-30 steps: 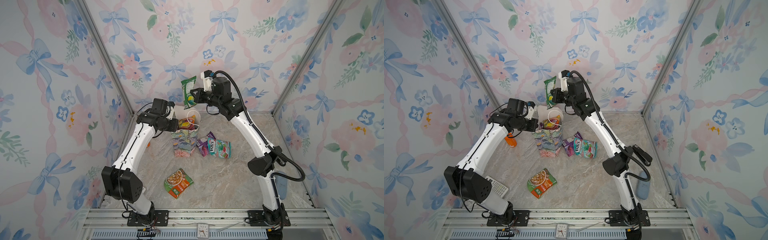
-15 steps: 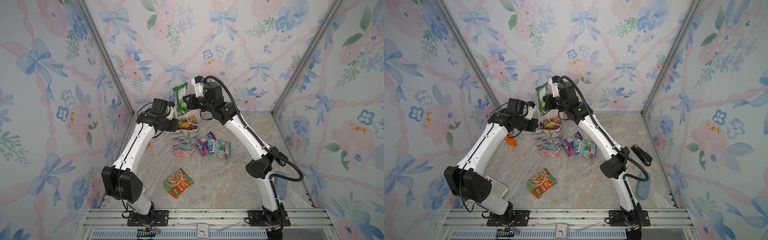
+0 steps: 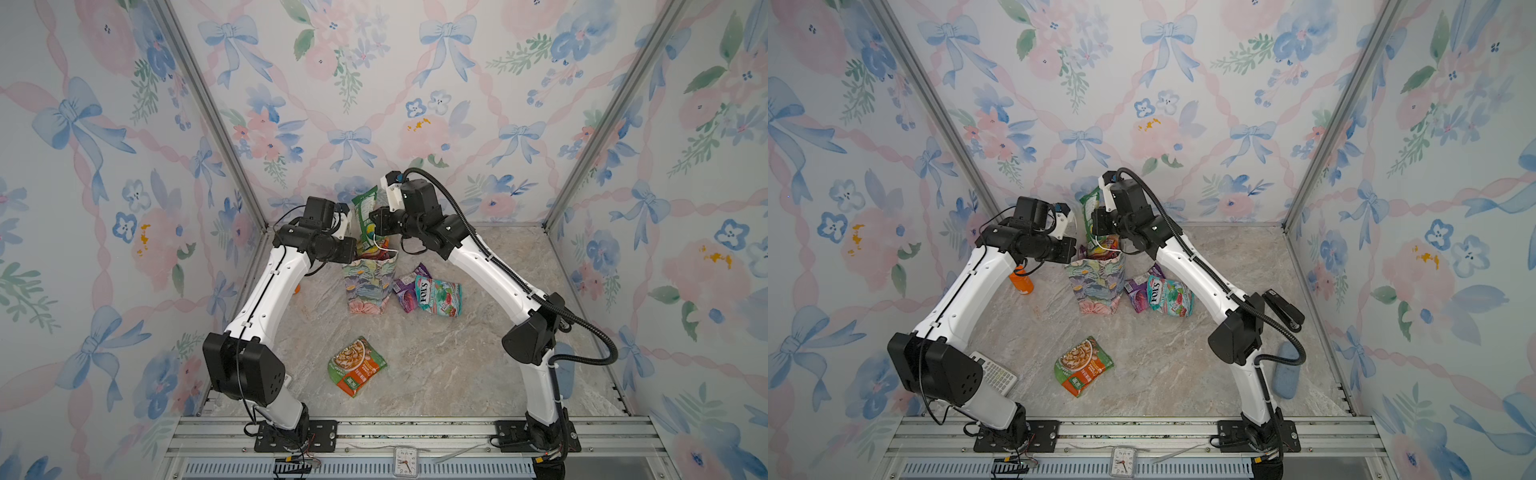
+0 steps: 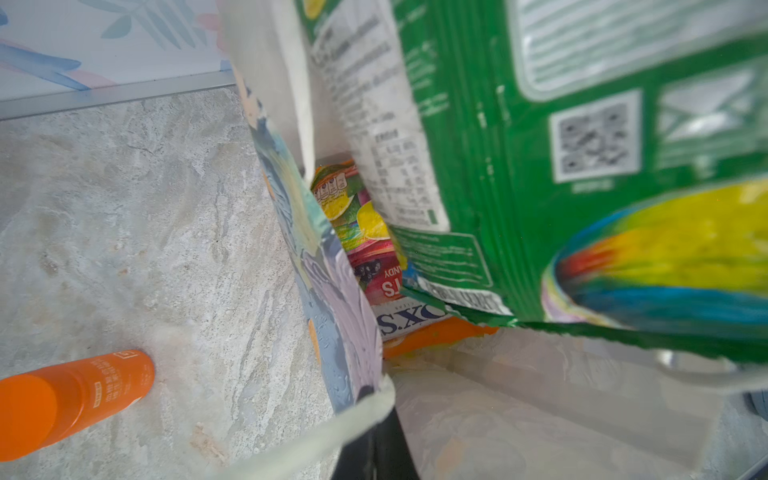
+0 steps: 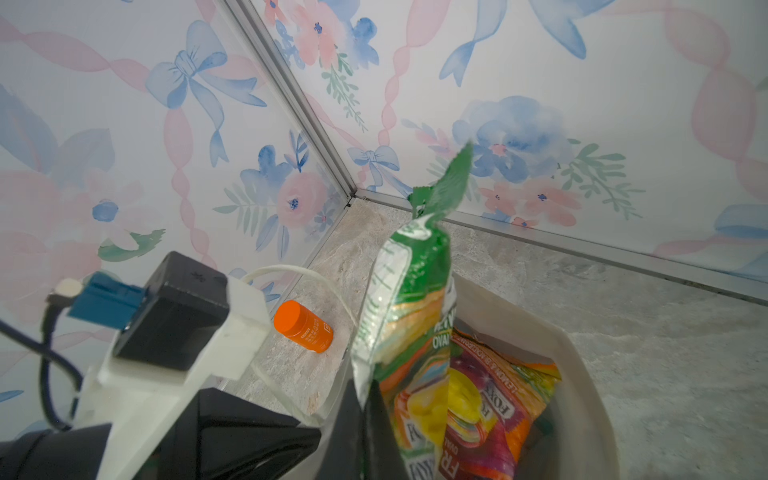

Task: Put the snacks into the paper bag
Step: 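Lower the green packet into the bag opening beside the left gripper, then open the right gripper and withdraw it up from the bag, then move the right gripper down and close it on the teal Mint Blossom packet, then lift the teal packet with the right gripper and carry it toward the bag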

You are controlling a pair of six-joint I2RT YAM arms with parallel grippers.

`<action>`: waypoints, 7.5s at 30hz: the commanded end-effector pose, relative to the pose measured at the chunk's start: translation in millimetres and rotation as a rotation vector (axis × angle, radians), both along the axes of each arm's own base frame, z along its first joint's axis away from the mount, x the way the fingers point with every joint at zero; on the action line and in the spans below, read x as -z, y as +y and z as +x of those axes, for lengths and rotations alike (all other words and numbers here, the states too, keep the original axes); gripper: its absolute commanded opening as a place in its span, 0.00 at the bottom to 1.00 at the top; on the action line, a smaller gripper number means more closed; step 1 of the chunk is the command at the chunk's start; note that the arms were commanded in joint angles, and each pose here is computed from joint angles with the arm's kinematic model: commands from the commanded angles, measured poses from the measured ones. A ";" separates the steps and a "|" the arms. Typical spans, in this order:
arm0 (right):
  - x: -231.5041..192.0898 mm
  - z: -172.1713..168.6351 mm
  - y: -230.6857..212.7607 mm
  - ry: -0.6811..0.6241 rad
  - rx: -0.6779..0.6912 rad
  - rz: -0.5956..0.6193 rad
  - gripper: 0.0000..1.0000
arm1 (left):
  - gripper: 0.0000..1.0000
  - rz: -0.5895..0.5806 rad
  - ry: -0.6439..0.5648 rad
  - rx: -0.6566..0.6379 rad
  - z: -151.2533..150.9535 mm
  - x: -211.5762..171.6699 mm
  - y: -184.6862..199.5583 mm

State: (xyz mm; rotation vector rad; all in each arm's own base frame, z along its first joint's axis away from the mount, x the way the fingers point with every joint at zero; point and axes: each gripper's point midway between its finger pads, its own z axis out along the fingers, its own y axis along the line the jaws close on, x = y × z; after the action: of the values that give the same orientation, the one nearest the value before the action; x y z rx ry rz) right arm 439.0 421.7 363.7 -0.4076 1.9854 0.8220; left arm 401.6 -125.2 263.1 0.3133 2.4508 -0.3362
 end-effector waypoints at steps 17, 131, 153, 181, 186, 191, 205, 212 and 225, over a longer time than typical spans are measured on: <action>-32.9 -36.3 -10.4 -0.020 -0.029 0.164 0.00 | 0.00 -0.014 -0.024 0.009 -6.1 -10.4 -3.7; 330.8 -46.9 -263.8 0.698 0.469 -0.018 0.50 | 0.00 0.098 -0.025 -0.042 4.3 7.5 14.6; 291.3 -38.1 -260.4 0.612 0.432 0.006 0.00 | 0.00 0.095 -0.024 -0.039 3.9 7.5 13.6; 102.0 -61.5 -216.7 0.235 0.230 0.003 0.00 | 0.00 0.082 -0.032 -0.037 2.8 3.3 12.5; 74.5 -57.9 -205.1 0.176 0.196 0.014 0.00 | 0.00 0.089 -0.029 -0.037 2.8 4.7 13.3; 43.6 -48.9 -192.1 0.111 0.167 0.024 0.00 | 0.00 0.080 -0.031 -0.035 2.0 3.1 12.3; -41.3 -13.6 -154.1 -0.073 0.113 0.086 0.00 | 0.00 0.075 -0.020 -0.028 2.9 7.0 10.1; -73.3 1.3 -135.8 -0.150 0.090 0.086 0.00 | 0.00 0.086 -0.028 -0.031 2.8 5.4 12.4; -118.8 12.3 -74.1 -0.245 -0.016 0.113 0.00 | 0.00 0.090 -0.026 -0.033 3.0 6.2 12.8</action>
State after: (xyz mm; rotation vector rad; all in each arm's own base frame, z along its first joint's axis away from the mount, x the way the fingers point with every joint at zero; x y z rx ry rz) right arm 456.8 338.4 466.6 -0.4010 1.7442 0.8416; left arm 408.7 -112.8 260.6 0.2983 2.4358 -0.2150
